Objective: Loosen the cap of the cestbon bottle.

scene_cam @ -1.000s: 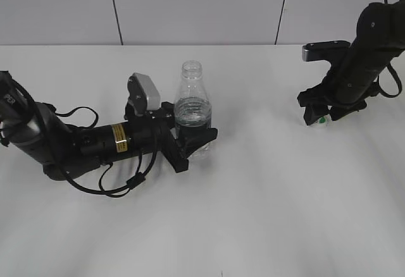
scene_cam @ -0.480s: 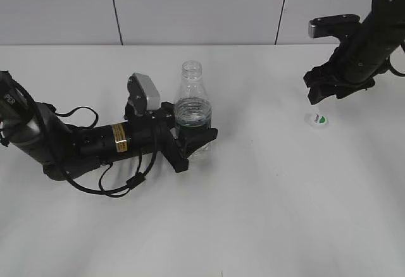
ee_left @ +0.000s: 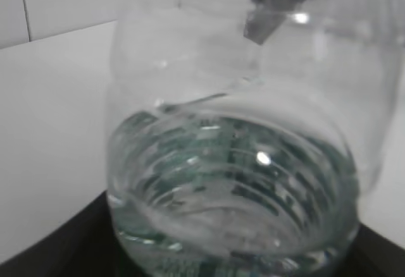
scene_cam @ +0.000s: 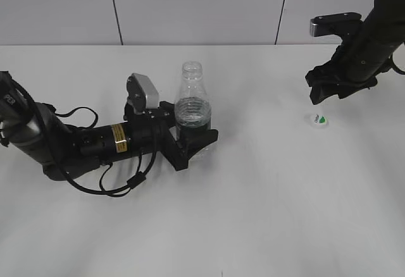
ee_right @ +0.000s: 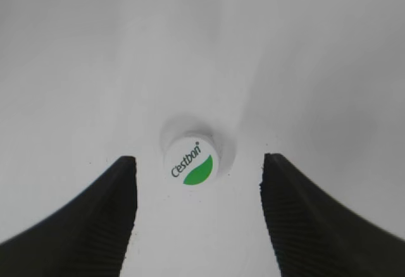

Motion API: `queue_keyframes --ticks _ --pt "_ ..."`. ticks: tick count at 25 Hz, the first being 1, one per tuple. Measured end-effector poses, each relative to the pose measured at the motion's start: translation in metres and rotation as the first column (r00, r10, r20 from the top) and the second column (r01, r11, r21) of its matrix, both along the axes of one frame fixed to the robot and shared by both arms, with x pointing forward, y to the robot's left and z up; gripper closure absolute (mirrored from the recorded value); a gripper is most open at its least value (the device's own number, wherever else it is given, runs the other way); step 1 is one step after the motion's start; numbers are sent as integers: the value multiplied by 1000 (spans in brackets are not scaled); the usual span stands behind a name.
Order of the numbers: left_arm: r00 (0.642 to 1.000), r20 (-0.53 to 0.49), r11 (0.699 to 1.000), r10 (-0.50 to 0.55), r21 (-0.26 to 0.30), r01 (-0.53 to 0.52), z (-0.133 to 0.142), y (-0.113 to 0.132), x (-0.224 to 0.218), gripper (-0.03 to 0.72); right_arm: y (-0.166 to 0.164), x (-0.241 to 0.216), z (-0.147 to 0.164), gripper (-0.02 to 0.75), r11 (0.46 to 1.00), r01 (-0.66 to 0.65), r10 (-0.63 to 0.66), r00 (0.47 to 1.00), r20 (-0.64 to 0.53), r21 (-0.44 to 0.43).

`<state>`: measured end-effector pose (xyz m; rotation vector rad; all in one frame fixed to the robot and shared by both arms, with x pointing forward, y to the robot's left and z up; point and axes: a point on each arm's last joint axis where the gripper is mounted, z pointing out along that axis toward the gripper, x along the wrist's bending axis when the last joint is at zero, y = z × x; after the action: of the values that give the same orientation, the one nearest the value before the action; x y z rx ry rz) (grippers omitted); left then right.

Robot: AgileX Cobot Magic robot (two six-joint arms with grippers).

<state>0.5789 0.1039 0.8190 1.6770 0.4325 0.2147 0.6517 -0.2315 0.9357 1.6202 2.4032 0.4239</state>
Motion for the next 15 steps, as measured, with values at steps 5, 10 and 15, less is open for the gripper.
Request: queue_keyframes --ticks 5,10,15 --pt "998 -67 1000 14 -23 -15 -1 0 0 142 0 -1 0 266 1000 -1 1 1000 -13 -1" --pt "997 -78 1000 15 -24 -17 -1 0 0 125 0 -2 -1 266 1000 -2 2 1000 -21 -2" --pt "998 -64 999 15 -29 -16 5 0 1 124 0 -2 -1 266 1000 -3 3 1000 -27 -2"
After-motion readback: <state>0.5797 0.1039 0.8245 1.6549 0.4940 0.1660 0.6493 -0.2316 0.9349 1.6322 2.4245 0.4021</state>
